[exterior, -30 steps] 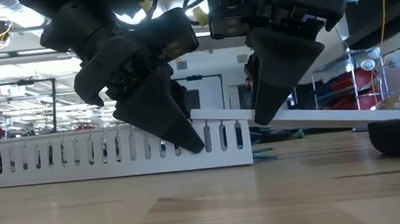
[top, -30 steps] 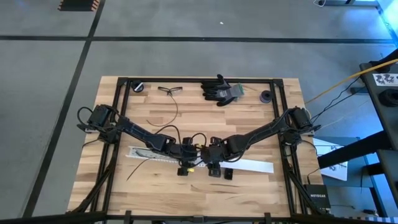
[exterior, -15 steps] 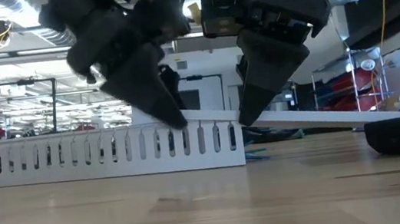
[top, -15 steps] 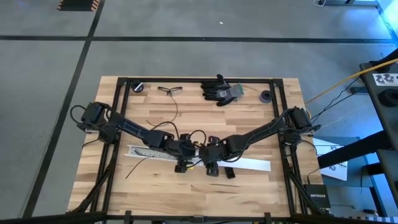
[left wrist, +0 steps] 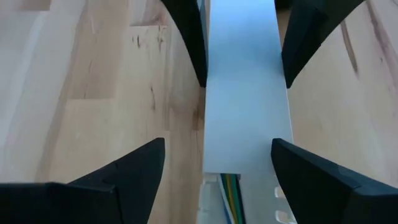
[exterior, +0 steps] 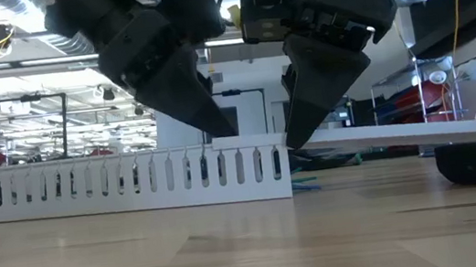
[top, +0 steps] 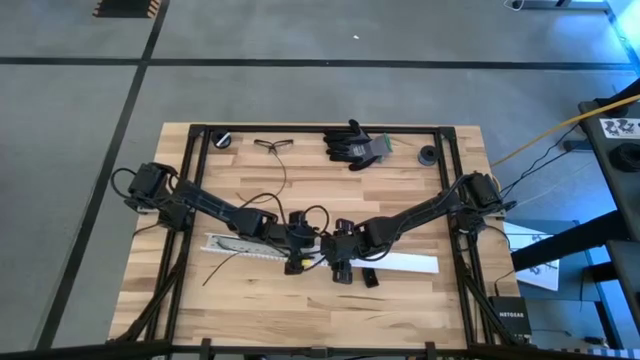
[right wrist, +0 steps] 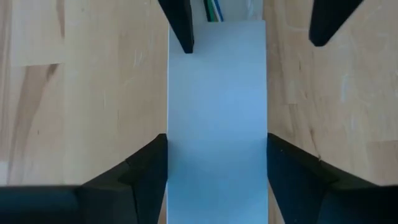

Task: Ziptie cables
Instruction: Close the white cable duct lid

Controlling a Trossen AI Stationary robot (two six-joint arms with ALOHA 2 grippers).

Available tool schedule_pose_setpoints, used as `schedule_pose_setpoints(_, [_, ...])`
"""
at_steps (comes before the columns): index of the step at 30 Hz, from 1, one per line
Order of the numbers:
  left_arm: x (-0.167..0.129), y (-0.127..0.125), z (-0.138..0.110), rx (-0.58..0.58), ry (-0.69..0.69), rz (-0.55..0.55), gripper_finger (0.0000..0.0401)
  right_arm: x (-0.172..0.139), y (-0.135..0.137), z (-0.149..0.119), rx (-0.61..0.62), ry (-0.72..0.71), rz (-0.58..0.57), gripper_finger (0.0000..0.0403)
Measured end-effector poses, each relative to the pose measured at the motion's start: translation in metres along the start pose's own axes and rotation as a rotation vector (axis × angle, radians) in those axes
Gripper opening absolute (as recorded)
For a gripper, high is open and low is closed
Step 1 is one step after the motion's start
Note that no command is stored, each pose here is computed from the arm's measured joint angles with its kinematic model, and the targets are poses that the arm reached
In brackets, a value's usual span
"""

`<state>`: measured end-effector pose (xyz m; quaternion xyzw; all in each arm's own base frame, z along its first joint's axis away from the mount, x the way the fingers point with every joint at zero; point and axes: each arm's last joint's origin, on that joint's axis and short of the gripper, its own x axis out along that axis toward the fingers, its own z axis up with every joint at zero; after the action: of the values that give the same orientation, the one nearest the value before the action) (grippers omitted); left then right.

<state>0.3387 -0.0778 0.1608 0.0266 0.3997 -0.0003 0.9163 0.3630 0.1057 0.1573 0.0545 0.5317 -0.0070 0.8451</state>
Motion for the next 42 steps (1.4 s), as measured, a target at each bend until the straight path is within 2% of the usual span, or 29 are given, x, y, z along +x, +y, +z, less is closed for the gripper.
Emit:
schedule_pose_setpoints(6, [0.016,-0.001,-0.013,-0.036,0.053,0.01,0.0278,0.0,0.0,0.0,-0.002,-0.006,0.007,0.0218])
schedule_pose_setpoints(23, [0.015,-0.002,-0.018,-0.025,0.112,-0.012,0.0278,0.002,0.002,0.01,0.009,-0.127,-0.006,0.0218])
schedule_pose_setpoints(33, [-0.001,-0.004,-0.02,-0.026,0.17,-0.036,0.0278,0.018,0.006,0.018,0.004,-0.211,0.021,0.0217])
schedule_pose_setpoints(37, [-0.009,-0.007,-0.016,-0.025,0.14,-0.036,0.0278,0.019,0.006,0.018,0.002,-0.206,0.019,0.0217])
schedule_pose_setpoints(42, [-0.034,-0.007,-0.009,-0.027,0.104,-0.023,0.0278,0.02,0.006,0.019,0.001,-0.223,0.029,0.0217])
